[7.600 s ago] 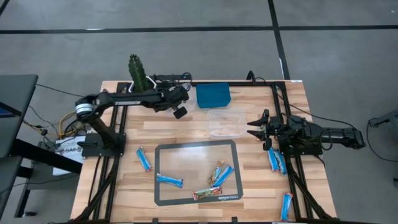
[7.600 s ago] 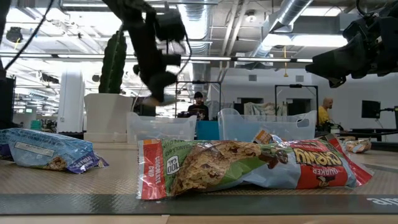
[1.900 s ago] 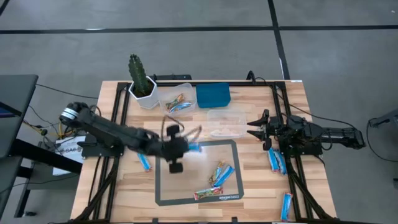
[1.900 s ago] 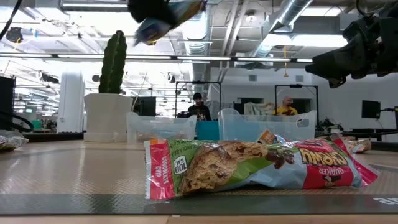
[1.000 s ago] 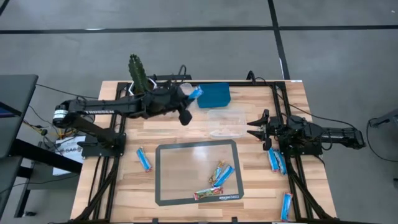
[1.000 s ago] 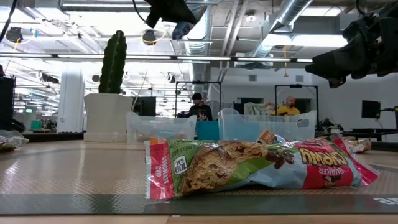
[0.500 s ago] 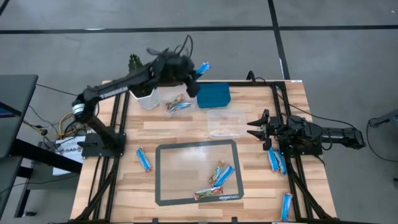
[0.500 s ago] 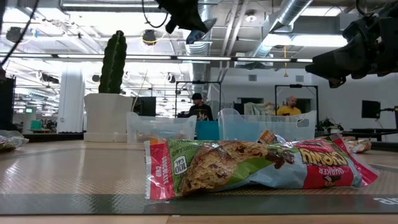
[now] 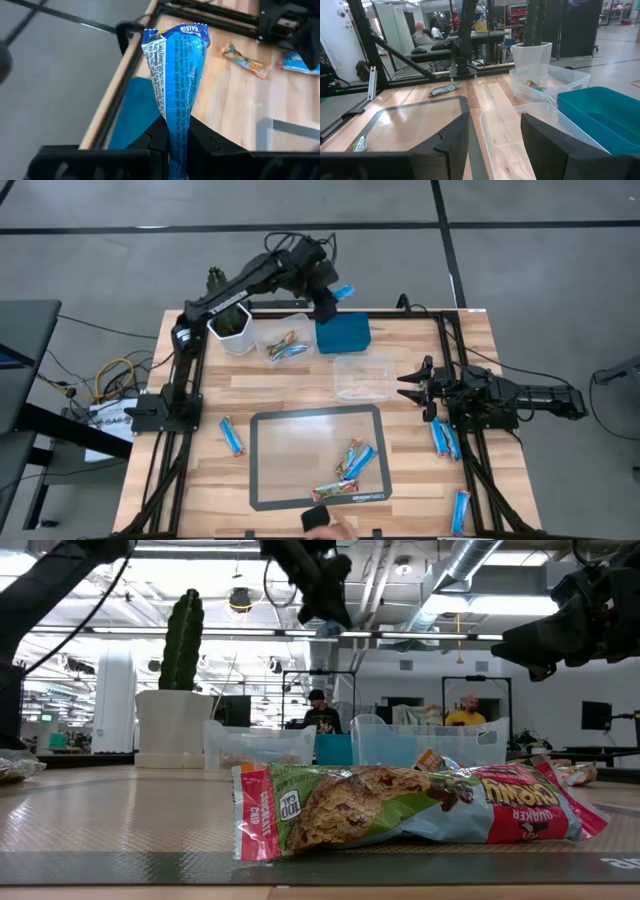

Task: Pick and place Granola Bars by type
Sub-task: Put the blue granola bar into the blue bin

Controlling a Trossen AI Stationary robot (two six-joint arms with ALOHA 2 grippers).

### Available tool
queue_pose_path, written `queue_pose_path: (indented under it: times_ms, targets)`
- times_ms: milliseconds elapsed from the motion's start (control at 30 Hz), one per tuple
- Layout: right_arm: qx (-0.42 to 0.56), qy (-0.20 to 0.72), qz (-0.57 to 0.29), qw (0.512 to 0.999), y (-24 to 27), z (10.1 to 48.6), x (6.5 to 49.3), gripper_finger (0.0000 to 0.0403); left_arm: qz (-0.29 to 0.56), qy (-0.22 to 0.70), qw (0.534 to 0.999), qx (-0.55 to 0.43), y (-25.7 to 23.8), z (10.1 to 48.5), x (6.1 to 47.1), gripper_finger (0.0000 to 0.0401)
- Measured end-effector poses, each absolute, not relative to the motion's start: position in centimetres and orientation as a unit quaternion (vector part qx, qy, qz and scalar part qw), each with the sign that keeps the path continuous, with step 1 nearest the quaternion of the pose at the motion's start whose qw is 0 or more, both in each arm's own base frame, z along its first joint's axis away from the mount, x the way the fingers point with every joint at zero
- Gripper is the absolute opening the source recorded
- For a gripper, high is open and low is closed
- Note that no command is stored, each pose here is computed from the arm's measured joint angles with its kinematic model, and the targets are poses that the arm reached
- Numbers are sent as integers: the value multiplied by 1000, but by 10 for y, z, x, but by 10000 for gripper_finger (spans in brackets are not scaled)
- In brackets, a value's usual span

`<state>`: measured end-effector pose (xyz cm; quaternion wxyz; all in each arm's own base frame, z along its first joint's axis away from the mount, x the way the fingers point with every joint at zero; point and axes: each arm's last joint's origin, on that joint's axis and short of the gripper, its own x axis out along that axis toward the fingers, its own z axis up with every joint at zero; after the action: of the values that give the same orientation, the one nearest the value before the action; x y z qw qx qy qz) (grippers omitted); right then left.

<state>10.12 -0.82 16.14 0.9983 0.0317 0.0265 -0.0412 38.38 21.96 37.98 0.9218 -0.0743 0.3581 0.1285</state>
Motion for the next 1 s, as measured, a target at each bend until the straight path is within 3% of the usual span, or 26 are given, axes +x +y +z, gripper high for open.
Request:
queue_pose_path:
  times_ms: [467, 733, 1000]
  targets:
    - [32, 26, -41, 998, -8, 161, 101, 170, 106, 423, 896, -80, 250, 303, 416, 30]
    - [32, 27, -41, 998, -8, 161, 101, 170, 111, 436, 890, -81, 256, 281, 425, 30]
    - [32, 26, -41, 998, -8, 161, 101, 170, 112, 447, 883, -89, 260, 264, 431, 68]
